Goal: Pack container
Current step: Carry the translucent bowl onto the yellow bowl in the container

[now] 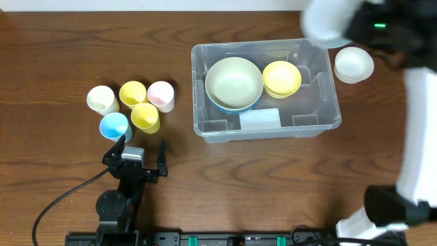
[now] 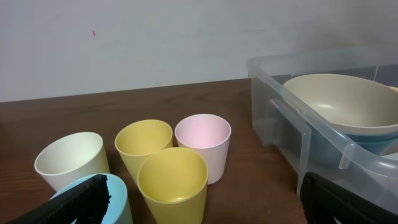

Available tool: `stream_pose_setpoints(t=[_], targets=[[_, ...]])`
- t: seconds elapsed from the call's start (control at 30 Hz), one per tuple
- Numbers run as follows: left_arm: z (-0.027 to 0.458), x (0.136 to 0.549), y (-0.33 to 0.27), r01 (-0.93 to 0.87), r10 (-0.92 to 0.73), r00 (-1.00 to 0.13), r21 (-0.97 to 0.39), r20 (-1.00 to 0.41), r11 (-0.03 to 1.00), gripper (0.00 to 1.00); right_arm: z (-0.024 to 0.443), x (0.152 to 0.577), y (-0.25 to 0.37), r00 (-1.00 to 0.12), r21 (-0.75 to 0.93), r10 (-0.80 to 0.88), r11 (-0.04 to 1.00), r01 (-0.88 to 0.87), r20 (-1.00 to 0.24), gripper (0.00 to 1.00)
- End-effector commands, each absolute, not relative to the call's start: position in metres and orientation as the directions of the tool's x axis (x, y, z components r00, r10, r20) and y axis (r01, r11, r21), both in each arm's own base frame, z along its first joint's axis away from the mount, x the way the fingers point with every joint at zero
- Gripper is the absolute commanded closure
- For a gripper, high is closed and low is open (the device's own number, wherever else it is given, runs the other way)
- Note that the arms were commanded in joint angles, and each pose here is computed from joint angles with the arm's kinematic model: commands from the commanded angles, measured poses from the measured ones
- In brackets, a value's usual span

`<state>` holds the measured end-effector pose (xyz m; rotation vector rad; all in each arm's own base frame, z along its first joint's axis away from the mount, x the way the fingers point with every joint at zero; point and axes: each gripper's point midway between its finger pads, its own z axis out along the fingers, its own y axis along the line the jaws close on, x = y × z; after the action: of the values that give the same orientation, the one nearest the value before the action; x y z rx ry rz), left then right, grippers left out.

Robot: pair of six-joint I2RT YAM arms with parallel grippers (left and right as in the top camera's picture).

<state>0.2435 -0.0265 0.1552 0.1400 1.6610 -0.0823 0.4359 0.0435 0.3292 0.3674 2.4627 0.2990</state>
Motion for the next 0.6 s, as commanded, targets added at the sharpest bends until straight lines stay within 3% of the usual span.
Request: stream_pose_setpoints(t=[0.0, 0.27, 0.57], targets=[[0.14, 0.243, -0.028, 0.155, 0.053, -0.134, 0.032, -0.99, 0.987, 0.02, 0.26, 0.454, 0.044, -0.83, 0.211, 0.352, 0.934, 0.287, -0.432, 0.99], [0.14, 0.243, -0.028, 0.155, 0.053, -0.134, 0.032, -0.99, 0.987, 0.02, 0.155, 0.469, 0.059, -0.919, 0.182, 0.347, 0.931, 0.315, -0.186, 0.99], [0.14, 0.243, -0.028, 0.155, 0.053, -0.134, 0.032, -0.99, 0.987, 0.02, 0.109, 0.468, 0.06, -0.942, 0.142, 0.325, 0.94, 0.311, -0.087, 0.99]])
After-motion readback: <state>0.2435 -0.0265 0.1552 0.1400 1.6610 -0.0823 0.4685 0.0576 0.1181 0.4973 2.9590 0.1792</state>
